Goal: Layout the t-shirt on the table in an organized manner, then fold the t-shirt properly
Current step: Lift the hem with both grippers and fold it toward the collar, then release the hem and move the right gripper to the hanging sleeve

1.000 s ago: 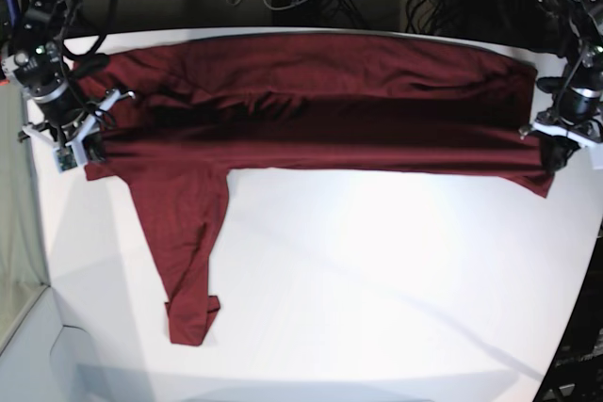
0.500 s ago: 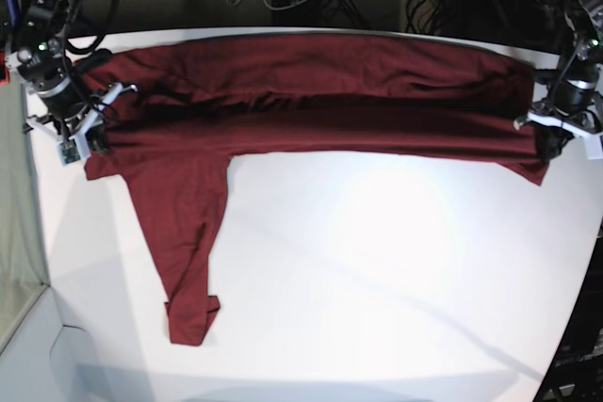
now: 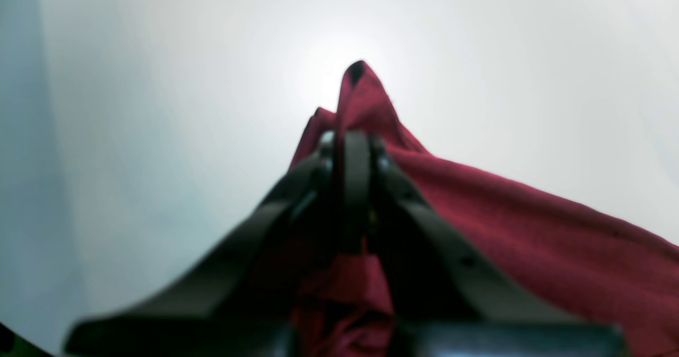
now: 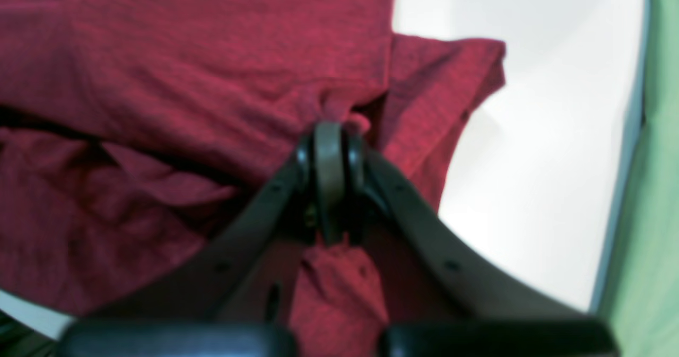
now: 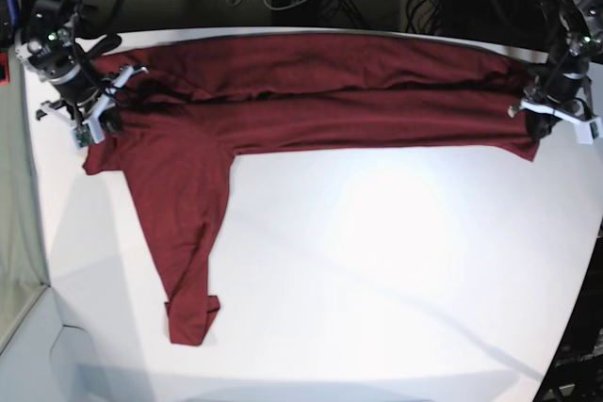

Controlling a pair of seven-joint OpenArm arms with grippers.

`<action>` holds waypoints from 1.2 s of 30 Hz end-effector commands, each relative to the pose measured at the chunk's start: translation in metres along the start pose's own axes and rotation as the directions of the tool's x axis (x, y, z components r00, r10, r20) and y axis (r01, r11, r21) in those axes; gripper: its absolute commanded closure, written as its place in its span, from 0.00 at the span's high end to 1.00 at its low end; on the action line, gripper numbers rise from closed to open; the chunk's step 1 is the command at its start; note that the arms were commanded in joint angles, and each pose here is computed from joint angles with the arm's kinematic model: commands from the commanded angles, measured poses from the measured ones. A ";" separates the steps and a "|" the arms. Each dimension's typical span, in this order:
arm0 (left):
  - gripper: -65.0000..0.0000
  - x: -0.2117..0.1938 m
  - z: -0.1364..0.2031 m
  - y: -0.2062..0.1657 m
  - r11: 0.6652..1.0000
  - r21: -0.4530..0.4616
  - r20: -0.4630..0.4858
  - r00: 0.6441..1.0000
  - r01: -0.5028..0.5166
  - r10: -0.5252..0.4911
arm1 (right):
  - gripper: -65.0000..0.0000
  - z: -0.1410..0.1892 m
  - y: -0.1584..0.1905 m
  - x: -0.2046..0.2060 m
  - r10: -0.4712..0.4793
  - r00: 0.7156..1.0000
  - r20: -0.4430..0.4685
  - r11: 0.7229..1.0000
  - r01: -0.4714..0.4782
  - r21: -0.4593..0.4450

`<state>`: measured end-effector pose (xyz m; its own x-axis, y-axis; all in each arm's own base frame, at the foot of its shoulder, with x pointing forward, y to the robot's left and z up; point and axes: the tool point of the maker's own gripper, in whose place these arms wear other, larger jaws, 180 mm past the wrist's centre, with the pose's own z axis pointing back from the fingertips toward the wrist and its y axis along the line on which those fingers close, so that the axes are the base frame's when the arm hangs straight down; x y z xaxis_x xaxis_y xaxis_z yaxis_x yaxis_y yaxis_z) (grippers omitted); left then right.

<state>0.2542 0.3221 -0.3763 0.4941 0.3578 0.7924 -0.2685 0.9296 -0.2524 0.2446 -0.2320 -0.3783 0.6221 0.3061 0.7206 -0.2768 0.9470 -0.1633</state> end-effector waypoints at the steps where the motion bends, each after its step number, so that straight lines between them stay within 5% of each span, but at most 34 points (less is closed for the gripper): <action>1: 0.00 0.017 0.002 0.001 1.000 -0.004 0.051 0.999 0.014 -0.013 | 0.00 0.002 -0.003 0.010 0.008 0.999 0.040 1.000 -0.008 -0.005; 17: 0.02 -0.030 -0.005 0.017 0.999 0.024 -0.086 0.995 -0.040 0.042 | 0.03 -0.004 -0.009 -0.015 0.005 0.999 -0.038 1.000 -0.005 0.010; 22: 0.28 -0.050 -0.006 0.016 1.000 0.009 -0.233 0.973 -0.003 0.005 | 0.34 -0.002 -0.015 -0.014 0.012 0.999 -0.036 1.000 -0.012 -0.003; 25: 0.43 -0.050 -0.008 0.010 1.000 -0.006 -0.242 0.970 0.008 -0.009 | 0.48 0.007 -0.030 -0.007 0.005 1.000 -0.009 0.999 -0.005 -0.052; 31: 0.51 -0.048 -0.009 0.010 1.000 -0.007 -0.236 0.972 0.004 -0.005 | 0.48 0.028 -0.051 0.030 0.022 0.995 0.098 0.992 -0.009 -0.128; 36: 0.51 -0.049 -0.009 0.009 1.000 -0.007 -0.235 0.972 0.000 -0.001 | 0.48 0.005 -0.067 0.081 -0.012 0.975 0.221 0.991 0.042 -0.128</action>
<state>0.2372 0.3090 -0.4227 0.6605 0.3800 0.6475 -0.2593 0.9249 -0.2782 0.3012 -0.2699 -0.3220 0.4993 0.2609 0.8262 -0.1627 0.9649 -0.2063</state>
